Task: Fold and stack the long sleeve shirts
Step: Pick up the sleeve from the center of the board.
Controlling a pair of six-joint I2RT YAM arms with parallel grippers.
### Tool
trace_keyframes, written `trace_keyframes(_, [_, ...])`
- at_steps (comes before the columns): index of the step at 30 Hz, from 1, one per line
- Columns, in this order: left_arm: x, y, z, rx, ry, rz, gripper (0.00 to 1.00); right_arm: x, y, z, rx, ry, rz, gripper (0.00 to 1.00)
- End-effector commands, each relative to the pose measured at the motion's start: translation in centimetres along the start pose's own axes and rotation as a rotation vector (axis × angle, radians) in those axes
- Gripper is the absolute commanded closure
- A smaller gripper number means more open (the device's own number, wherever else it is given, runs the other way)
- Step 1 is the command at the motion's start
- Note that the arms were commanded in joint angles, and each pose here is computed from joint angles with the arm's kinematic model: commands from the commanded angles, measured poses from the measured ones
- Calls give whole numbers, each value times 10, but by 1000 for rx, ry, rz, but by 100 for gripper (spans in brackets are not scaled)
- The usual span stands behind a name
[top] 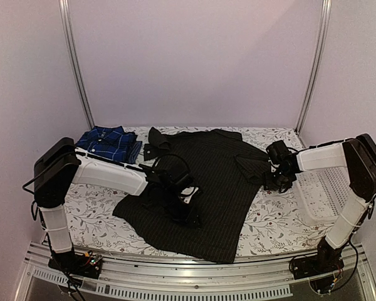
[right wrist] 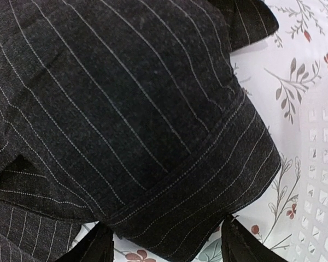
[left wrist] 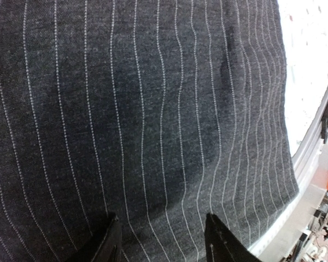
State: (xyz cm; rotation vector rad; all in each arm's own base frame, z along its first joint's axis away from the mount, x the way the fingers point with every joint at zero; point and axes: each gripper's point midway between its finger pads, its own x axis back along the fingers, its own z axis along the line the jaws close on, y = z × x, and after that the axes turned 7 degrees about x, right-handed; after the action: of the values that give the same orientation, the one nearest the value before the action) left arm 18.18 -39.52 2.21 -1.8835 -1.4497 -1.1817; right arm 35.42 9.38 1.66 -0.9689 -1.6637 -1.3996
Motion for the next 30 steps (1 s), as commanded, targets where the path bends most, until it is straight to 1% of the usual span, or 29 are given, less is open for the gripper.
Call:
trace_keyframes(1, [4,6,3,1,31,-9,48,-7,6,-7,5,-40,9,41])
trace_keyframes(3, [5,7,2,-2,33,-9,48,-9,8,-7,10,-47,15,52])
trace_keyframes(5, [7,9,1,-4,34,-14,48,-7,11,-8,14,-57,17,66])
trace_keyframes(7, [9,11,-1,-5,32,-21,48,-2,18,-8,12,-57,7,78])
trace_keyframes(8, [11,12,-2,-7,29,-26,48,2,20,-7,15,-55,3,83])
trace_keyframes(10, [14,15,-6,-10,20,-35,48,13,29,-6,19,-61,-19,89])
trace_keyframes(16, [25,26,-20,-19,-8,-72,48,55,57,5,46,-71,-109,100])
trace_keyframes(24, [54,46,-38,-40,-30,-181,48,109,80,44,157,-42,-211,100])
trace_keyframes(27, [69,57,-47,-63,-50,-246,48,125,82,72,223,17,-248,100])
trace_keyframes(30, [83,68,-59,-89,-85,-309,48,141,79,110,275,157,-266,100])
